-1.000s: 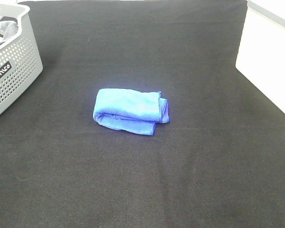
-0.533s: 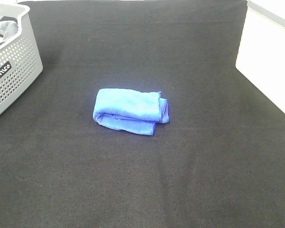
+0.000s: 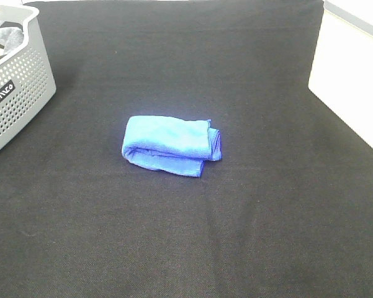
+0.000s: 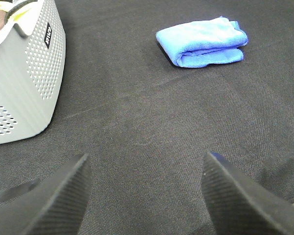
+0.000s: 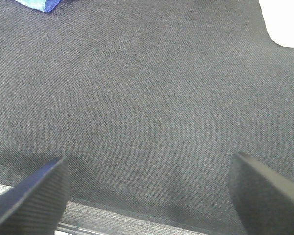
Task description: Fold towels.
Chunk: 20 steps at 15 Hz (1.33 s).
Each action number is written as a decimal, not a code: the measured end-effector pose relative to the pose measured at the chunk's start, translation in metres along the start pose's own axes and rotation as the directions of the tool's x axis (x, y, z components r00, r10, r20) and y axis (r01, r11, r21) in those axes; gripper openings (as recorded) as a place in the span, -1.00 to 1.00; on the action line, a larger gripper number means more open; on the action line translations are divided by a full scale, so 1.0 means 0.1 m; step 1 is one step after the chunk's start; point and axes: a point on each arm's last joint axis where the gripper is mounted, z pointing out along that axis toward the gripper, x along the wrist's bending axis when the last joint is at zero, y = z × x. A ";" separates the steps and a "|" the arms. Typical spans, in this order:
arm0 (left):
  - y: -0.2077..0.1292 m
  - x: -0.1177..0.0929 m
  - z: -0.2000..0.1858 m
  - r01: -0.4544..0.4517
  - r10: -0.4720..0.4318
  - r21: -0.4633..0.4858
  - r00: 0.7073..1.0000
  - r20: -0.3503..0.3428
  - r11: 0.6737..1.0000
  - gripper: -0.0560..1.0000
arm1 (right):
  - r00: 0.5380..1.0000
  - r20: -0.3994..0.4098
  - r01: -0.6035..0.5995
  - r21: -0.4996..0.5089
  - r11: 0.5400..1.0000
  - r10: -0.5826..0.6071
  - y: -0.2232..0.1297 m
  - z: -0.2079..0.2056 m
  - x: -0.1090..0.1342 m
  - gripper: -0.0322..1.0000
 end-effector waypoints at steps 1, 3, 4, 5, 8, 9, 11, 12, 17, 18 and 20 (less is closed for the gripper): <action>0.00 0.02 0.00 0.022 -0.022 0.000 1.000 -0.017 1.000 0.30 | 1.000 0.000 0.000 0.000 1.000 0.000 0.00 0.00 0.00 0.66; 0.00 0.04 0.00 0.046 -0.046 0.000 0.998 -0.043 0.999 0.30 | 1.000 0.000 0.000 0.000 1.000 0.000 0.00 0.00 0.00 0.66; 0.00 0.04 0.00 0.051 -0.051 -0.001 0.998 -0.045 0.999 0.30 | 1.000 0.000 0.000 0.000 1.000 0.000 0.00 0.00 0.00 0.66; 0.00 0.04 0.00 0.049 -0.049 -0.001 0.998 -0.047 0.999 0.30 | 1.000 0.000 0.000 0.000 1.000 0.000 0.00 0.00 0.00 0.66; 0.00 0.04 0.00 0.049 -0.049 -0.001 0.998 -0.048 0.999 0.30 | 1.000 0.000 0.000 0.000 1.000 0.000 0.00 0.00 0.00 0.66; 0.00 0.04 0.00 0.049 -0.049 -0.001 0.998 -0.048 0.999 0.30 | 1.000 0.000 0.000 0.000 1.000 0.000 0.00 0.00 0.00 0.66; 0.00 0.04 0.00 0.049 -0.049 -0.001 0.998 -0.048 0.999 0.30 | 1.000 0.001 -0.001 0.000 1.000 0.001 0.00 0.00 0.00 0.66; 0.00 0.04 0.00 0.055 -0.055 -0.001 0.997 -0.060 0.998 0.30 | 1.000 0.014 -0.016 -0.004 1.000 0.016 0.00 0.00 -0.01 0.66; -0.02 0.03 -0.04 0.153 -0.159 -0.046 0.953 -0.256 0.987 0.30 | 0.991 0.106 -0.059 -0.182 0.982 0.079 -0.15 -0.23 0.01 0.66; -0.03 0.02 -0.05 0.158 -0.166 -0.052 0.948 -0.270 0.986 0.30 | 0.991 0.109 -0.052 -0.221 0.974 0.077 -0.19 -0.27 0.03 0.66; -0.03 0.02 -0.05 0.159 -0.168 -0.054 0.947 -0.272 0.986 0.30 | 0.990 0.116 -0.039 -0.278 0.960 0.074 -0.25 -0.34 0.05 0.66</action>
